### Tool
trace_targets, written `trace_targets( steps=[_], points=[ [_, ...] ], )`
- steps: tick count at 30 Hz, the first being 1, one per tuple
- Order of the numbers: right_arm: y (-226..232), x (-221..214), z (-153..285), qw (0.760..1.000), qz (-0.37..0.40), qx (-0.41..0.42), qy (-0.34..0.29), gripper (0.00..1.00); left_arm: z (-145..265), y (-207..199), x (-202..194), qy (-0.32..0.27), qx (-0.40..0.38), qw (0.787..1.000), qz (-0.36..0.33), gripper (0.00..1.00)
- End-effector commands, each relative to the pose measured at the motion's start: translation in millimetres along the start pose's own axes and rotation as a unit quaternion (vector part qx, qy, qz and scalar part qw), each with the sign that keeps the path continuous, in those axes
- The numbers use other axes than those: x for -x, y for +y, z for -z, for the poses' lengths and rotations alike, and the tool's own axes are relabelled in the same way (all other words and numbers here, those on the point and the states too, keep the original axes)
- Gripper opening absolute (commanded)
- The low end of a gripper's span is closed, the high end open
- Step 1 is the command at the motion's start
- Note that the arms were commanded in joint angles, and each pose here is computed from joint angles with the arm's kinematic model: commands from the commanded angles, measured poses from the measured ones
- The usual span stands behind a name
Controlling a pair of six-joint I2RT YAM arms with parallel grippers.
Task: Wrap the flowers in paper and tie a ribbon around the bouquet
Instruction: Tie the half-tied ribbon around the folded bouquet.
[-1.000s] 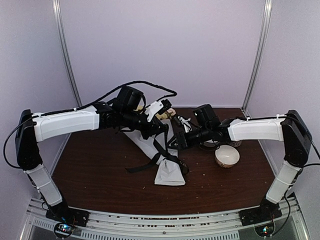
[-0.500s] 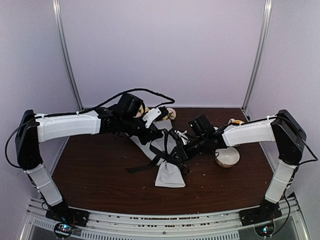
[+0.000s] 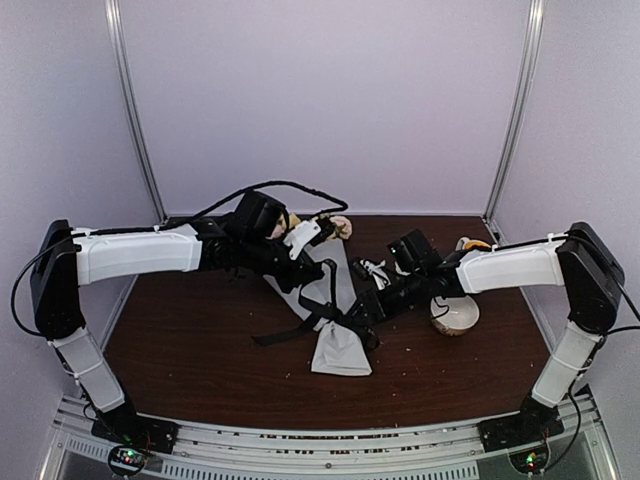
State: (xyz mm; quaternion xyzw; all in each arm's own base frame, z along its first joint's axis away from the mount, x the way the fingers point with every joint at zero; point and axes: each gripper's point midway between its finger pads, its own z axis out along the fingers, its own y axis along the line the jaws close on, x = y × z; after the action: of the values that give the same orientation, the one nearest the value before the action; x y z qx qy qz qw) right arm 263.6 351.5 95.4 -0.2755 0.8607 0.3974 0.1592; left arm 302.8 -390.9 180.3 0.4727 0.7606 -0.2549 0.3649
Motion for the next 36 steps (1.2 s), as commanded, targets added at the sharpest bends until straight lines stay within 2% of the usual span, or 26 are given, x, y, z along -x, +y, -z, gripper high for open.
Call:
trace_targets(
  steps=[1, 7, 9, 16, 21, 27, 36],
  points=[
    [-1, 1, 13, 1.0, -0.003, -0.012, -0.015, 0.42, 4, 4, 10, -0.024, 0.007, 1.0, -0.002, 0.0],
    [-9, -22, 5, 1.0, -0.023, -0.006, 0.011, 0.41, 3, 5, 8, -0.019, 0.01, 1.0, -0.001, 0.0],
    [-4, -22, 4, 1.0, -0.026, 0.01, 0.012, 0.38, 3, 5, 7, -0.017, 0.009, 1.0, -0.001, 0.0],
    [3, -18, 5, 0.999, -0.03, 0.029, 0.008, 0.0, 3, 9, 2, -0.011, 0.018, 1.0, 0.003, 0.0],
    [7, -23, 11, 0.999, -0.033, 0.032, 0.012, 0.0, 2, 35, -20, 0.014, 0.063, 0.997, 0.04, 0.0],
    [6, -43, 27, 0.999, -0.042, 0.01, 0.022, 0.0, 7, 78, -71, 0.061, 0.125, 0.986, 0.096, 0.0],
    [1, -99, 30, 0.994, -0.081, -0.003, 0.07, 0.0, 3, 83, -99, 0.083, 0.133, 0.981, 0.112, 0.0]
  ],
)
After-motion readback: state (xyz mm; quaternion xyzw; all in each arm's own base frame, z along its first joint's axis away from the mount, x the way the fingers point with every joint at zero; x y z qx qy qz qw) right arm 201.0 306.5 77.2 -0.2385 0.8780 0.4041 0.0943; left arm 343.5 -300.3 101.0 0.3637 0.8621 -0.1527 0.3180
